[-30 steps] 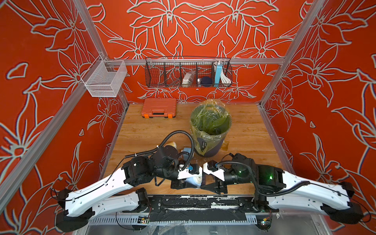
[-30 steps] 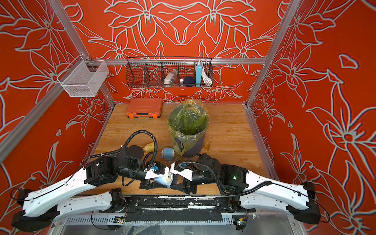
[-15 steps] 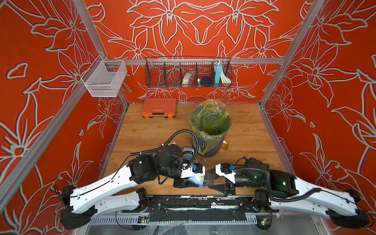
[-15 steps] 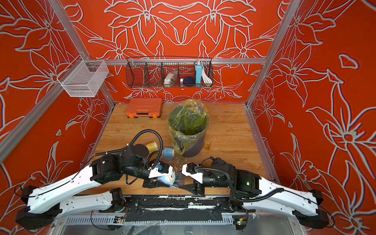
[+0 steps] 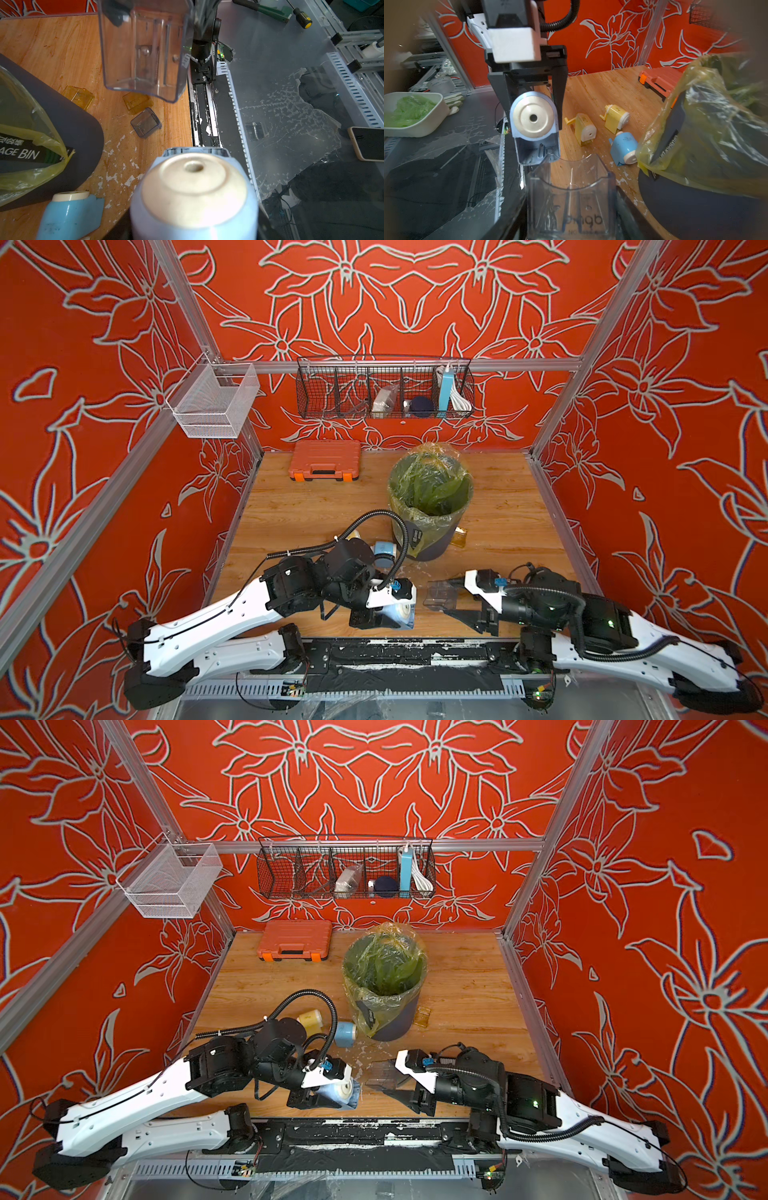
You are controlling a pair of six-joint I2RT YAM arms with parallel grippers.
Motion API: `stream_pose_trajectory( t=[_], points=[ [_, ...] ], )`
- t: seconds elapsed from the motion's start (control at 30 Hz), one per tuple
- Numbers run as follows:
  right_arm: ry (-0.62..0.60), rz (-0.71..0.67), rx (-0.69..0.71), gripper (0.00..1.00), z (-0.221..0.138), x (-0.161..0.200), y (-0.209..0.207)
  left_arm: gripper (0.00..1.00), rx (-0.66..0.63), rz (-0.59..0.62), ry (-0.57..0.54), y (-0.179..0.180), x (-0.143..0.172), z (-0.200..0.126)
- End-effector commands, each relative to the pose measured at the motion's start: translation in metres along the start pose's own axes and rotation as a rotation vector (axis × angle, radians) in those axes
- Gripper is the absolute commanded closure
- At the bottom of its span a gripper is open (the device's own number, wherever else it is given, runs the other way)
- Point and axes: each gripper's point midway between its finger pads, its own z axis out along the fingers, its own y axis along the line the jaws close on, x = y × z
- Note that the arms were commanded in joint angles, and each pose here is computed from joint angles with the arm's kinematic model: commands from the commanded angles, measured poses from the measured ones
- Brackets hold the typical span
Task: Take out the pencil sharpener tray and clean the shavings
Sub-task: Open the container of the pencil sharpener, then place the container at the center of the board.
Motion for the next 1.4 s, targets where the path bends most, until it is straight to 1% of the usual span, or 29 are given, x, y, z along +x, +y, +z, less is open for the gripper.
stream_pose_trajectory(
  t=[0.0,0.03,0.1,0.2,0.27,0.33,0.43,0.47,0.57,0.67,0.77,0.87,0.93,1.03,1.17,1.23,1.37],
  points=[
    [0.073,0.093,0.264,1.00,-0.013,0.012,-0.045,1.00,-0.002,0.006,0.018,0.004,0.007,-0.002],
    [0.089,0.119,0.344,1.00,-0.017,0.015,-0.057,1.00,0.001,0.006,0.035,0.005,0.010,-0.001],
    [0.104,0.193,0.559,1.00,-0.031,0.020,-0.089,1.00,0.024,-0.001,0.101,0.009,0.019,0.007],
    [0.043,0.299,0.817,1.00,-0.056,0.024,-0.123,1.00,0.051,0.001,0.185,0.014,0.031,0.020],
    [-0.030,0.336,0.917,1.00,-0.066,0.024,-0.135,1.00,0.054,-0.003,0.214,0.018,0.036,0.026],
    [-0.091,0.374,1.021,1.00,-0.078,0.028,-0.146,1.00,0.048,-0.004,0.213,0.021,0.039,0.032],
    [-0.130,0.413,1.172,1.00,-0.099,0.041,-0.159,1.00,0.033,-0.016,0.207,0.024,0.045,0.038],
    [-0.133,0.422,1.196,1.00,-0.101,0.044,-0.162,1.00,0.036,-0.023,0.207,0.023,0.047,0.040],
    [-0.091,0.475,1.231,1.00,-0.096,0.059,-0.173,1.00,0.038,-0.044,0.234,0.023,0.061,0.047],
    [-0.057,0.594,1.245,1.00,-0.086,0.085,-0.188,1.00,0.020,-0.068,0.280,0.027,0.078,0.055],
    [-0.057,0.686,1.250,1.00,-0.074,0.107,-0.205,1.00,0.012,-0.088,0.340,0.031,0.095,0.063],
    [-0.029,0.797,1.232,1.00,-0.058,0.135,-0.223,1.00,0.009,-0.091,0.364,0.034,0.102,0.068],
    [-0.051,0.873,1.228,1.00,-0.050,0.152,-0.237,1.00,-0.011,-0.089,0.359,0.040,0.102,0.071],
    [-0.102,0.856,1.245,1.00,-0.043,0.165,-0.256,1.00,-0.039,-0.088,0.357,0.048,0.103,0.075],
    [-0.086,0.863,1.276,1.00,-0.036,0.184,-0.272,1.00,-0.034,-0.094,0.378,0.050,0.108,0.080],
    [-0.107,0.872,1.264,1.00,-0.029,0.190,-0.277,1.00,-0.038,-0.097,0.385,0.052,0.110,0.081],
    [-0.088,0.886,1.226,1.00,-0.012,0.203,-0.281,1.00,-0.051,-0.099,0.386,0.053,0.113,0.080]
  ],
)
